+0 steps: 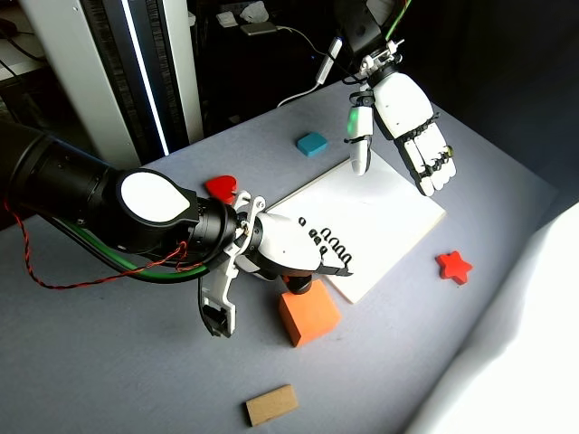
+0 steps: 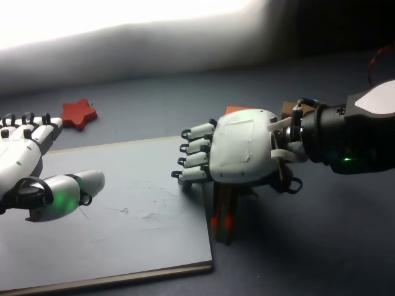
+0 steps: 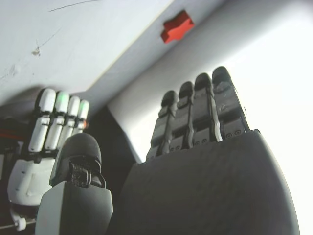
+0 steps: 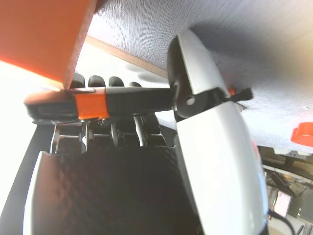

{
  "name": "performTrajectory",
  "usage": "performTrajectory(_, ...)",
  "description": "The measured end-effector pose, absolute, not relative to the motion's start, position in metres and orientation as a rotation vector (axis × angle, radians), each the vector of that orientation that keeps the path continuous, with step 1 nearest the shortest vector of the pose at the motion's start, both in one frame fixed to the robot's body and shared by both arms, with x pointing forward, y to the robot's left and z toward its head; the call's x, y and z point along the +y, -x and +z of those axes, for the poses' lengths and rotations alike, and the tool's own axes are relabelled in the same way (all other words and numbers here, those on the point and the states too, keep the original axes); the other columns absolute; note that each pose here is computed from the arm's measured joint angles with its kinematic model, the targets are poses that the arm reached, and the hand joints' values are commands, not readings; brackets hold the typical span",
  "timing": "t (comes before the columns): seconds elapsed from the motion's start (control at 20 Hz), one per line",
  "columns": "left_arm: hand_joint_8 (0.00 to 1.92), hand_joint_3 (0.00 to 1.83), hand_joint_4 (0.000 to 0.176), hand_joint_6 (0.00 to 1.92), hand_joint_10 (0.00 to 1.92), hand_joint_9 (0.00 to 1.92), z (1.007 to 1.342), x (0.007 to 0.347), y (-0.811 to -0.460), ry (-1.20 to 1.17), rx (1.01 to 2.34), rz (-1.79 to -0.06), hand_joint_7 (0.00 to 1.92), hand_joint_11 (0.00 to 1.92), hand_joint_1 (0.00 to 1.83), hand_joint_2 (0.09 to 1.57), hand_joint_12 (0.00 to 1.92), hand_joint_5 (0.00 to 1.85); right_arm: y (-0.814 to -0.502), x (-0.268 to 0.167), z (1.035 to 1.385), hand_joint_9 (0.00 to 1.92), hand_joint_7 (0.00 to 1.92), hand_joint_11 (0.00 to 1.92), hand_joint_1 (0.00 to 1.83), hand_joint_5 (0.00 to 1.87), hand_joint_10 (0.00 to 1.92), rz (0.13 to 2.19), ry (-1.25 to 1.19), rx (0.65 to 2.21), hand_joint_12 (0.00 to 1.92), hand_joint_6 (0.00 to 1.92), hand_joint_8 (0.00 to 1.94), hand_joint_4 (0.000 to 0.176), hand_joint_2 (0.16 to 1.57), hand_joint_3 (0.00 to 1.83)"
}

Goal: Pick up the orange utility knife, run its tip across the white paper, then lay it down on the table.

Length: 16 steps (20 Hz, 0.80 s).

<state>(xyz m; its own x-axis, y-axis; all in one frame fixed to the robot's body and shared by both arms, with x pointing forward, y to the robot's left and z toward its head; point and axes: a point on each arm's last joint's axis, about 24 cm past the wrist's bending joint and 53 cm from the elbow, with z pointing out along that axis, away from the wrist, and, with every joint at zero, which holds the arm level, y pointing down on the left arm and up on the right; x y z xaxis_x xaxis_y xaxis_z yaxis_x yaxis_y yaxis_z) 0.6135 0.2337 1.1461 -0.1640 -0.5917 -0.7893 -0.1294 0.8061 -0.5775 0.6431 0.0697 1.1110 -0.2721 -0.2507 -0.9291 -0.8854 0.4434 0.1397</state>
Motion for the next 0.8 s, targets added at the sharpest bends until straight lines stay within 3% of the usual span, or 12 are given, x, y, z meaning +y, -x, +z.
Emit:
performTrajectory(0.05,0.0,0.0,0.0,0.0,0.0,0.0,1.146,0.235,-0.614,0.57,1.71,-0.447,0.0,0.01,0.0,1.22,0.0,0.0,-0.642,0.072,1.116,1.77,1.69,1.75,1.68,1.5,1.92,0.853,0.997,1.748,1.92,1.92,1.94,0.176,0.72,1.11)
performTrajectory(0.1,0.0,0.0,0.0,0.0,0.0,0.0,1.147,0.235,-0.614,0.569,1.709,-0.447,0.0,0.01,0.0,1.22,0.0,0.0,-0.643,0.071,1.113,1.81,1.74,1.83,1.68,1.53,1.92,0.833,1.015,1.741,1.92,1.92,1.94,0.176,0.67,1.22)
performTrajectory(0.15,0.0,0.0,0.0,0.0,0.0,0.0,1.146,0.235,-0.614,0.571,1.709,-0.446,0.0,0.0,0.0,1.22,0.0,0.0,-0.643,0.067,1.107,1.81,1.74,1.86,1.65,1.53,1.92,0.819,1.02,1.752,1.92,1.92,1.94,0.176,0.7,1.16)
performTrajectory(0.2,0.0,0.0,0.0,0.0,0.0,0.0,1.145,0.236,-0.614,0.578,1.711,-0.444,0.0,0.0,0.0,1.23,0.0,0.0,-0.644,0.063,1.104,1.81,1.73,1.89,1.58,1.53,1.92,0.81,1.022,1.758,1.92,1.92,1.94,0.176,0.8,0.96)
performTrajectory(0.25,0.0,0.0,0.0,0.0,0.0,0.0,1.146,0.236,-0.614,0.565,1.713,-0.433,0.0,0.01,0.0,1.23,0.0,0.0,-0.646,0.06,1.106,1.8,1.7,1.88,1.53,1.43,1.92,0.809,1.011,1.756,1.92,1.92,1.94,0.176,0.95,0.64)
performTrajectory(0.3,0.0,0.0,0.0,0.0,0.0,0.0,1.148,0.232,-0.613,0.545,1.714,-0.43,0.0,0.01,0.0,1.23,0.01,0.0,-0.651,0.059,1.112,1.81,1.69,1.9,1.53,1.42,1.92,0.809,0.986,1.745,1.92,1.92,1.94,0.176,1.0,0.57)
performTrajectory(0.6,0.0,0.0,0.0,0.0,0.0,0.0,1.144,0.223,-0.612,0.522,1.741,-0.446,0.0,0.01,0.0,1.23,0.01,0.0,-0.643,0.06,1.132,1.76,1.64,1.85,1.54,1.4,1.92,0.838,0.976,1.698,1.92,1.92,1.94,0.176,1.01,0.56)
performTrajectory(0.8,0.0,0.0,0.0,0.0,0.0,0.0,1.157,0.211,-0.619,0.51,1.707,-0.483,0.0,0.01,0.0,1.23,0.01,0.0,-0.648,0.06,1.164,1.76,1.64,1.85,1.55,1.44,1.92,0.832,0.921,1.567,1.92,1.92,1.94,0.176,1.0,0.56)
